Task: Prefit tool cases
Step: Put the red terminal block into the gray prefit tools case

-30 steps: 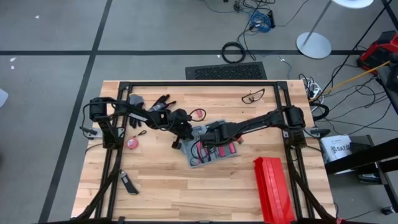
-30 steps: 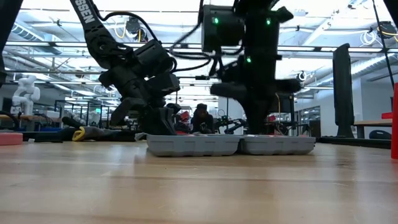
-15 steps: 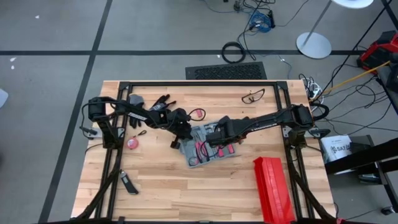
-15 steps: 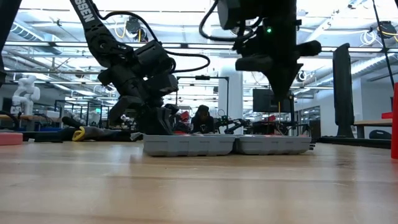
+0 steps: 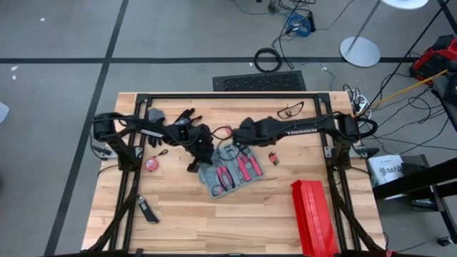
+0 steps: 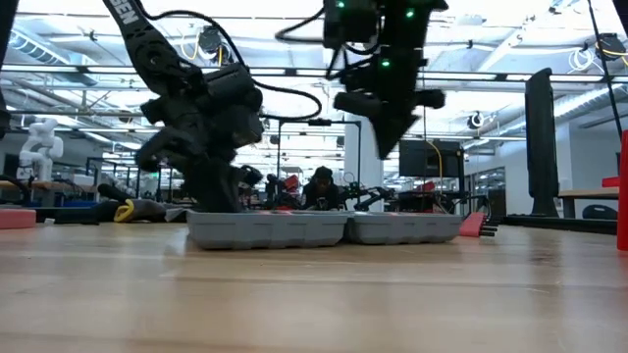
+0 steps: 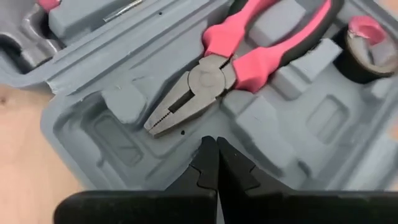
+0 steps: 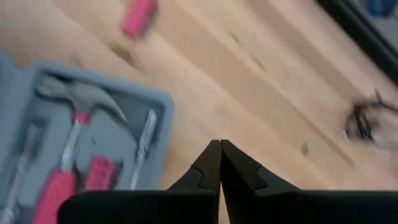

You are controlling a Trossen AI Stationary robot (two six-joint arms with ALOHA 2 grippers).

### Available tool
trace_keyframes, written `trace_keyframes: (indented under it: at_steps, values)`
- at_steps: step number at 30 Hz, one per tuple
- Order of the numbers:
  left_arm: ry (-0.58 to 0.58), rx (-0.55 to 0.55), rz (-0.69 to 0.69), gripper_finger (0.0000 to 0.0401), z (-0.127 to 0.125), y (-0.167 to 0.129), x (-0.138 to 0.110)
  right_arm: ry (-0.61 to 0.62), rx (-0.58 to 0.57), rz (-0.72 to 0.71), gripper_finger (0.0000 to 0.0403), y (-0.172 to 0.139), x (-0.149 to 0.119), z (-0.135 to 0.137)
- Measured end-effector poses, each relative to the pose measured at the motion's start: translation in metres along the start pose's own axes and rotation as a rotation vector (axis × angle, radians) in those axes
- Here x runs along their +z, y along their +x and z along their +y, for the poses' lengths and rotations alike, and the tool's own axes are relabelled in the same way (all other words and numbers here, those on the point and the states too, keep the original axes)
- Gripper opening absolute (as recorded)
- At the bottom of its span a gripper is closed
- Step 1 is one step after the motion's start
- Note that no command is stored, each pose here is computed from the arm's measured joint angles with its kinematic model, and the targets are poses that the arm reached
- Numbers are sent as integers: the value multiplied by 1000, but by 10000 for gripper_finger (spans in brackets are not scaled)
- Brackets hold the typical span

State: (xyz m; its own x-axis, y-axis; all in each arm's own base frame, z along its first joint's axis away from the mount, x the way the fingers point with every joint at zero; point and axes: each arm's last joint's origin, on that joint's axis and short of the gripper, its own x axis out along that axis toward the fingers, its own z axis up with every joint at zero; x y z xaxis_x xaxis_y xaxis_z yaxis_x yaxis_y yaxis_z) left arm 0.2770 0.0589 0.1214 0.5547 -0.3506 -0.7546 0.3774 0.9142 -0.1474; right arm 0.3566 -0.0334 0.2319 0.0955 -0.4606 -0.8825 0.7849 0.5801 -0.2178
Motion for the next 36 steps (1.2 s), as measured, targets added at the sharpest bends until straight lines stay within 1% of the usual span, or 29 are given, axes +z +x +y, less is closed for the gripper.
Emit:
trace_keyframes:
  at_steps: [2,5,10,13,16,19,21,24,27,29,36]
  values:
    - [-6,10,-18,0,-3,-8,4,-26,44,-51,3,3,10,1]
    - [18,45,-87,5,-6,-26,16,-71,104,-131,20,6,25,1]
    - [56,113,-200,49,-17,-65,32,-90,192,-199,65,16,48,-4]
    - [72,245,-215,83,-23,-91,35,-74,231,-211,92,34,61,-5]
    - [97,431,-215,108,-27,-116,36,-33,284,-211,115,61,73,-6]
    - [123,572,-240,118,-33,-140,36,-15,337,-195,131,91,82,-6]
    - [133,623,-275,120,-37,-153,36,-7,350,-175,138,108,84,-7]
    - [147,671,-333,120,-43,-168,37,-1,344,-147,144,127,83,-5]
    - [145,694,-355,121,-45,-176,36,-3,384,-109,146,141,80,-3]
    - [139,698,-357,121,-44,-177,36,-3,398,-109,146,143,80,-1]
    - [123,690,-338,121,-41,-172,34,-13,391,-96,140,145,77,2]
